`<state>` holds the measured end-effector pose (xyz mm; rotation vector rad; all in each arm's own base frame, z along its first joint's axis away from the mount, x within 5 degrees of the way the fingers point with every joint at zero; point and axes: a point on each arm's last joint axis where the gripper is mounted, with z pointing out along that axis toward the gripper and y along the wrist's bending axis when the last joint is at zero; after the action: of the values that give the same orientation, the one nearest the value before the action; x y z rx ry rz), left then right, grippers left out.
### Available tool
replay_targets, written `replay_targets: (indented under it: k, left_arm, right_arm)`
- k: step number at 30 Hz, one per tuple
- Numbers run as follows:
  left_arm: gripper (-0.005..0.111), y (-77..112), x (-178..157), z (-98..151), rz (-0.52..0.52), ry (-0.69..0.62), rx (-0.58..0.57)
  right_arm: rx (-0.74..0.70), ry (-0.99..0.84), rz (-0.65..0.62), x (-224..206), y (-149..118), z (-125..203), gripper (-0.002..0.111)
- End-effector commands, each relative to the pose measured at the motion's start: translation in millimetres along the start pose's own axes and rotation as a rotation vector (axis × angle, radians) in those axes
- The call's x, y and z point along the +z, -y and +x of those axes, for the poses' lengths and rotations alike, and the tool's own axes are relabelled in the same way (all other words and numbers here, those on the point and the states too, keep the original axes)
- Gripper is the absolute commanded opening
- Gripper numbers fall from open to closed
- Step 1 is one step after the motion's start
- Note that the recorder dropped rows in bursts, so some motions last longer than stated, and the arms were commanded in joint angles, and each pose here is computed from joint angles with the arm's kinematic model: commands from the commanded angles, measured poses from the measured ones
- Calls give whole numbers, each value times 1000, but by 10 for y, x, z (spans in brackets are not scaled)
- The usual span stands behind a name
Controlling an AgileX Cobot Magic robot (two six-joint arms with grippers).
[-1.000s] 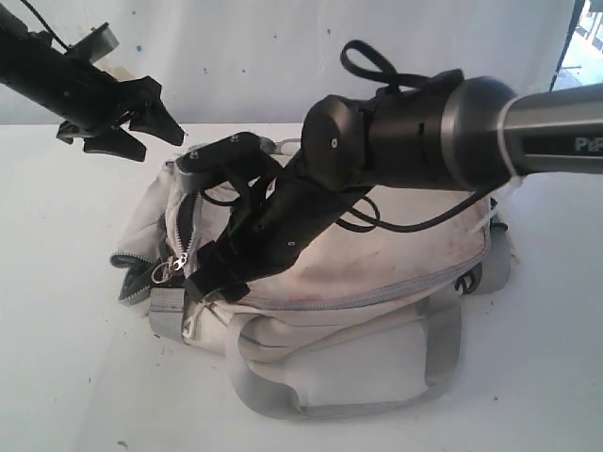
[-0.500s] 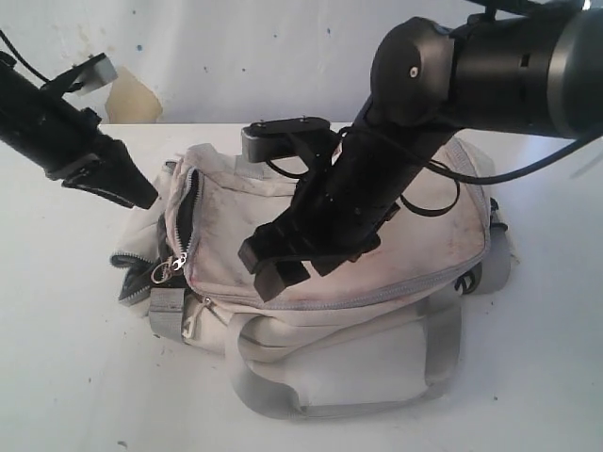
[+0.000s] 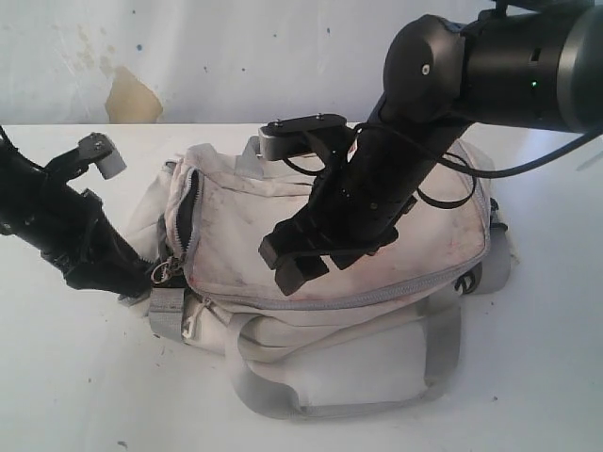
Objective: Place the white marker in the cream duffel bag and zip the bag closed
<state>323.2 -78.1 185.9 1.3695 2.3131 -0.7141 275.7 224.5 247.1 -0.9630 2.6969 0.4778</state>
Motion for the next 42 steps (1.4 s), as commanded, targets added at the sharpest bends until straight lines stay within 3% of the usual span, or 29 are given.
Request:
replay_targets:
  k: [1,8,14,18,24,29,33,34,37,42]
  left_arm:
    - [70,-23,18,-70,-90,120,-1]
    - [70,-105,111,-38,-81,153,-452]
    - [70,-124,282,47,9,113,-500]
    - [70,-127,288,14,28,147,-478]
    - [70,-1,263,-70,182,211,-422]
    - [70,2,245,-91,180,227,-431]
    - [69,48,151,35,96,41,-329]
    - [64,69,99,41,74,16,-301]
    - [55,143,-14,-13,71,29,-269]
    - [56,263,-142,-89,104,66,-221]
  right_arm:
    - [-1,17,7,-57,12,-15,66]
    - [-1,16,6,-57,12,-14,66]
    - [-1,13,6,-57,11,-12,66]
    - [-1,11,5,-57,11,-10,66]
    - [-8,18,7,-57,13,-16,66]
    - [-11,17,11,-57,16,-15,66]
    - [-12,9,11,-57,16,-8,66]
    - [-12,9,12,-57,17,-8,66]
    - [-13,11,13,-57,18,-10,66]
    - [-14,21,16,-57,21,-19,66]
